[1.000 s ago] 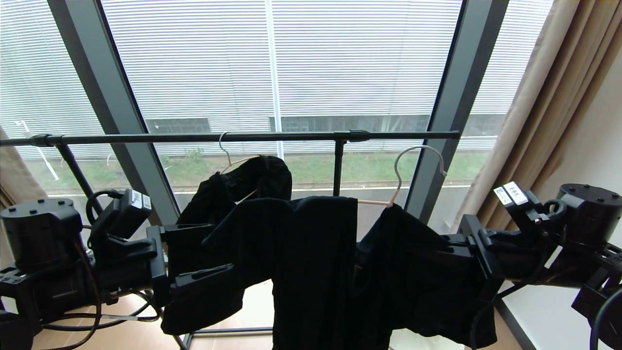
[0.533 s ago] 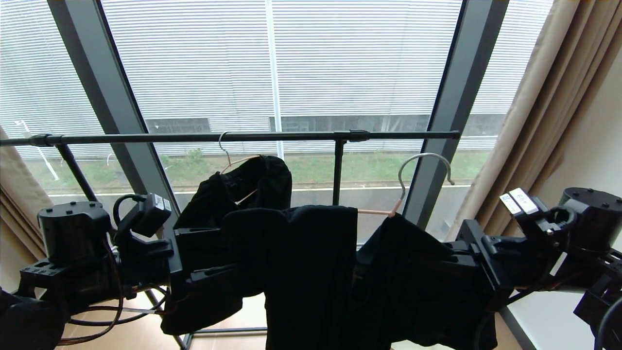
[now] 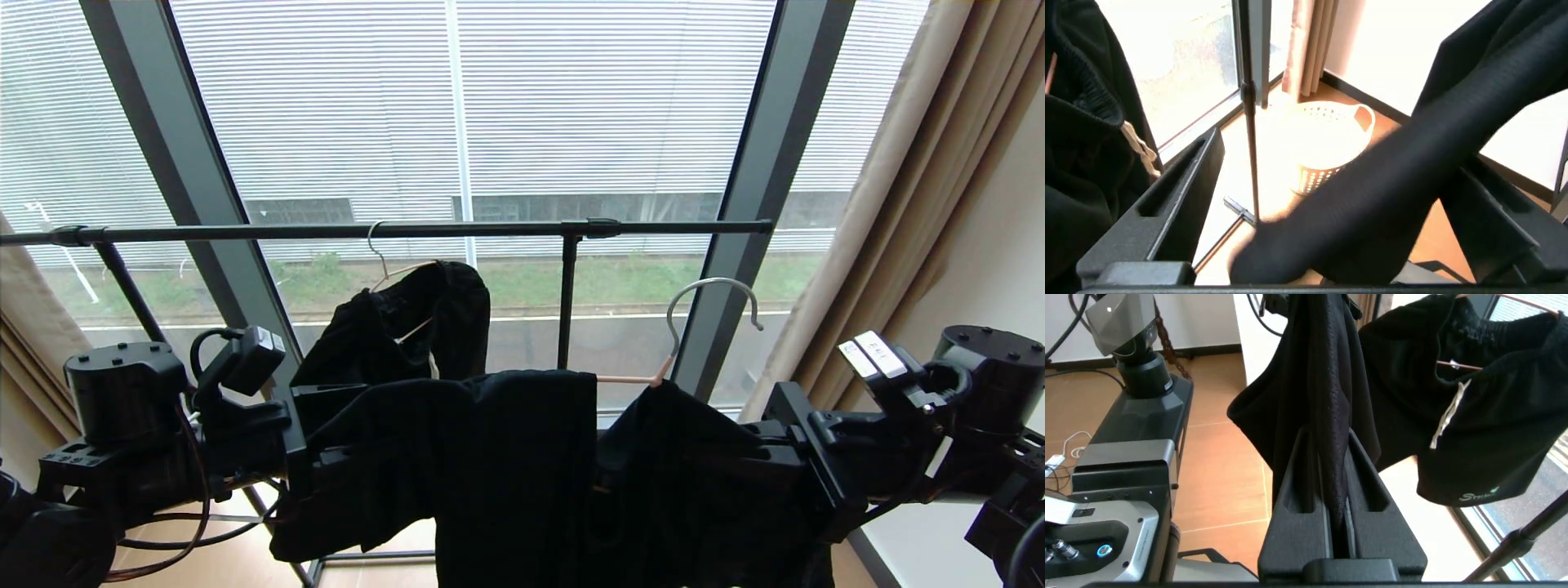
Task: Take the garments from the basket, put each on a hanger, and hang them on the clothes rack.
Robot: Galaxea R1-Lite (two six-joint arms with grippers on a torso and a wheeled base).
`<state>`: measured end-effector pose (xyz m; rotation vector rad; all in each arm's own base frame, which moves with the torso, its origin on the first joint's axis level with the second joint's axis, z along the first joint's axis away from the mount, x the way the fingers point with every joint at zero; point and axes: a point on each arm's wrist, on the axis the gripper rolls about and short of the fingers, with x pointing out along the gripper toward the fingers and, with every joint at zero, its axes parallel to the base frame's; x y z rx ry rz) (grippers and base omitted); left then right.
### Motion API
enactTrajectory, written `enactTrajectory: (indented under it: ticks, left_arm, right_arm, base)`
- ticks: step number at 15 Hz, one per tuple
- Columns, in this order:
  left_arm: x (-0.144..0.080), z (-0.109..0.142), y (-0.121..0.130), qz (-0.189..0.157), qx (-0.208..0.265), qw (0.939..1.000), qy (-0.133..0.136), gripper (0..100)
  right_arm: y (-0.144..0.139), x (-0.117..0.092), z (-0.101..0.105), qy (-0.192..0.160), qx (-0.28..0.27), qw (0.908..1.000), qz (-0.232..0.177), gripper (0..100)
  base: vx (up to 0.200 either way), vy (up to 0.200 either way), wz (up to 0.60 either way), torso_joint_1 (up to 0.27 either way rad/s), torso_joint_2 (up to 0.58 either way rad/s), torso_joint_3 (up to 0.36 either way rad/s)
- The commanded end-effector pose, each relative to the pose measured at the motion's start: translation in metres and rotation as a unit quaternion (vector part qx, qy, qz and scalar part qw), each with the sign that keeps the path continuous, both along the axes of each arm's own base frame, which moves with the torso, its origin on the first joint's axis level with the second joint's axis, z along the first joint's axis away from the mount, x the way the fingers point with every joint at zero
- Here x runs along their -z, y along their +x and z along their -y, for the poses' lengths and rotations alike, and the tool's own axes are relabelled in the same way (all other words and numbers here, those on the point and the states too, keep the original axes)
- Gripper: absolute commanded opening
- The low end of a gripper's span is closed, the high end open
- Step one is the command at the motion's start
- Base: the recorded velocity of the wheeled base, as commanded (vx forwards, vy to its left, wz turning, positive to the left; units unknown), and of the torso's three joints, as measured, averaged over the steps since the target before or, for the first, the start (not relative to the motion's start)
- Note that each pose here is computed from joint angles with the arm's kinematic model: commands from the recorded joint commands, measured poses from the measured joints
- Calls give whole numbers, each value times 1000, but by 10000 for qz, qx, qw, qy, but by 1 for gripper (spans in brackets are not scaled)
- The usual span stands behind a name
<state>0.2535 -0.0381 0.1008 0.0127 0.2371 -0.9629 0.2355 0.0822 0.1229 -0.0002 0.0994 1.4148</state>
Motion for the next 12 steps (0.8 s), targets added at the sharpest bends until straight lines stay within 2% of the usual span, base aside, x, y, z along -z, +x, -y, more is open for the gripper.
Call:
enactTrajectory:
  ticks: [1, 5, 8, 12]
  left_arm:
    - [1, 1, 0, -27, 16, 10000, 4, 0]
    - [0, -1, 1, 19, -23, 10000, 0, 0]
    - [-3, -11, 4, 166, -231, 9996, -13, 0]
    - [-4, -15, 5, 182, -293, 9994, -15, 0]
  right_arm:
    - [1, 0, 0, -1, -2, 10000, 0, 0]
    - [3, -1, 0, 8, 13, 10000, 22, 0]
    - [8, -3, 6, 25, 145, 9999, 67, 0]
    - [13, -6, 14, 40, 322, 9994, 127, 0]
  base:
    - [0, 0, 0, 0, 0, 0]
    - [0, 0, 0, 0, 0, 0]
    - [0, 0, 0, 0, 0, 0]
    - [0, 0, 0, 0, 0, 0]
